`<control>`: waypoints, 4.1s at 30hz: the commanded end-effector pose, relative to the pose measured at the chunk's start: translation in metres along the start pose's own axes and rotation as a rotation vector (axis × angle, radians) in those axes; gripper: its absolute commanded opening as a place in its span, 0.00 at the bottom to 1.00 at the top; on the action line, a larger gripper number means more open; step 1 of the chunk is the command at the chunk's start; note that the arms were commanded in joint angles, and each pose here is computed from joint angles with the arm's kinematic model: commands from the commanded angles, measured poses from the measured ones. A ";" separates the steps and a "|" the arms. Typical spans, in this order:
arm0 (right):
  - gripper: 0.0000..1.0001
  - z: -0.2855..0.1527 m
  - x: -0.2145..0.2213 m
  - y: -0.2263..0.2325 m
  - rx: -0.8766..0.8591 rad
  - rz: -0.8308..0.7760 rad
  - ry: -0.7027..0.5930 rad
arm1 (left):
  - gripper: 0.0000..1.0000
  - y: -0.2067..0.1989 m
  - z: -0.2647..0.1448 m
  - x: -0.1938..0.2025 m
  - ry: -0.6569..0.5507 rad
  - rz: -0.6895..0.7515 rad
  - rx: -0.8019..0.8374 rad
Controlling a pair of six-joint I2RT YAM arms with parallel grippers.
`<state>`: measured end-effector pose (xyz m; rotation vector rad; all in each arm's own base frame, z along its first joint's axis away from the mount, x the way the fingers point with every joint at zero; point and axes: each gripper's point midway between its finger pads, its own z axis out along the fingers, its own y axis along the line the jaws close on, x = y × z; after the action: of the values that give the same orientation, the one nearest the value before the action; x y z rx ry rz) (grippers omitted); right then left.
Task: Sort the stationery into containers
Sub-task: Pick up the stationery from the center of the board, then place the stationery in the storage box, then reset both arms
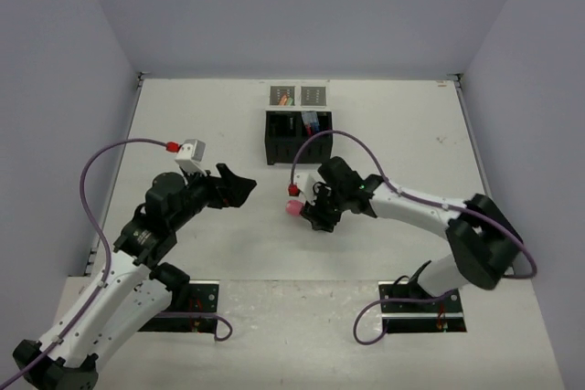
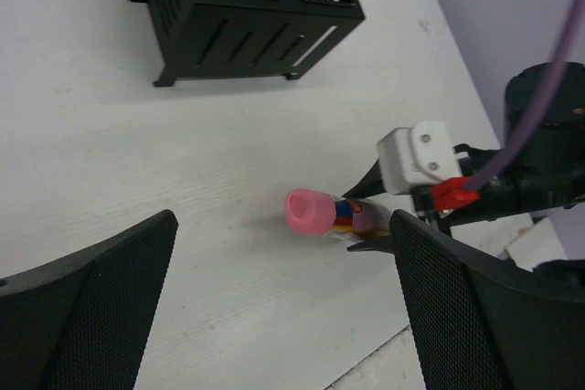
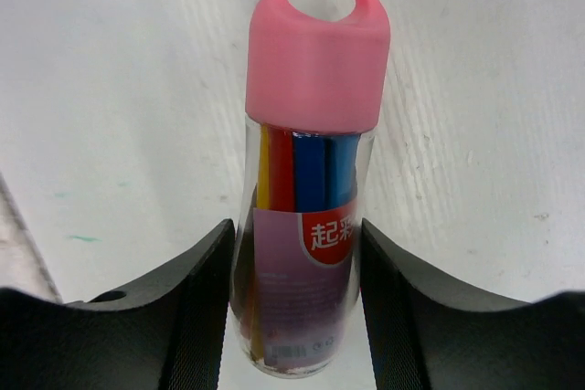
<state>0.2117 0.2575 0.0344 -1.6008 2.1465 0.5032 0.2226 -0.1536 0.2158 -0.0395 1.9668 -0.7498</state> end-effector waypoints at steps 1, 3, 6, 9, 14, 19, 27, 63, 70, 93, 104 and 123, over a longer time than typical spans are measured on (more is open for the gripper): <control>0.00 -0.067 -0.095 0.029 -0.038 0.011 -0.532 | 1.00 -0.076 -0.005 -0.018 -0.081 -0.025 0.425; 0.00 -0.092 -0.114 0.044 -0.081 0.039 -0.677 | 1.00 -0.102 -0.015 -0.019 -0.101 -0.034 0.608; 0.00 -0.119 -0.130 0.063 -0.159 0.034 -0.806 | 1.00 -0.130 -0.032 -0.023 -0.155 0.000 0.832; 0.00 -0.134 -0.133 0.072 -0.191 0.061 -0.872 | 1.00 -0.138 -0.026 -0.024 -0.146 0.002 0.868; 0.00 -0.174 -0.142 0.080 -0.159 0.019 -1.002 | 0.99 -0.152 -0.008 -0.019 -0.090 0.011 0.878; 0.00 -0.186 -0.147 0.084 -0.162 -0.011 -1.001 | 0.89 -0.176 -0.002 -0.013 -0.057 0.024 0.928; 0.00 -0.187 -0.142 0.080 -0.126 -0.021 -0.986 | 0.38 -0.190 0.003 -0.024 -0.088 0.051 0.905; 0.99 -0.274 -0.055 0.011 0.520 0.411 -1.082 | 0.00 -0.108 0.305 -0.220 -0.479 0.323 -0.056; 0.99 -0.279 -0.058 0.016 0.505 0.370 -1.098 | 0.00 -0.087 0.370 -0.199 -0.422 0.366 -0.032; 0.99 -0.274 -0.046 -0.007 0.630 0.447 -1.025 | 0.98 -0.165 0.280 -0.222 -0.484 0.371 0.029; 0.99 -0.321 0.025 -0.052 1.070 0.909 -0.967 | 1.00 -0.038 0.106 -0.150 -0.278 0.169 -0.435; 0.99 -0.319 0.056 -0.040 1.082 0.917 -0.882 | 1.00 0.068 -0.068 -0.092 -0.323 0.197 -0.637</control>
<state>0.2025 0.0433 0.2799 0.1773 1.7238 0.1457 0.2411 -0.0561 0.2966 -0.3061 1.8063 -0.0658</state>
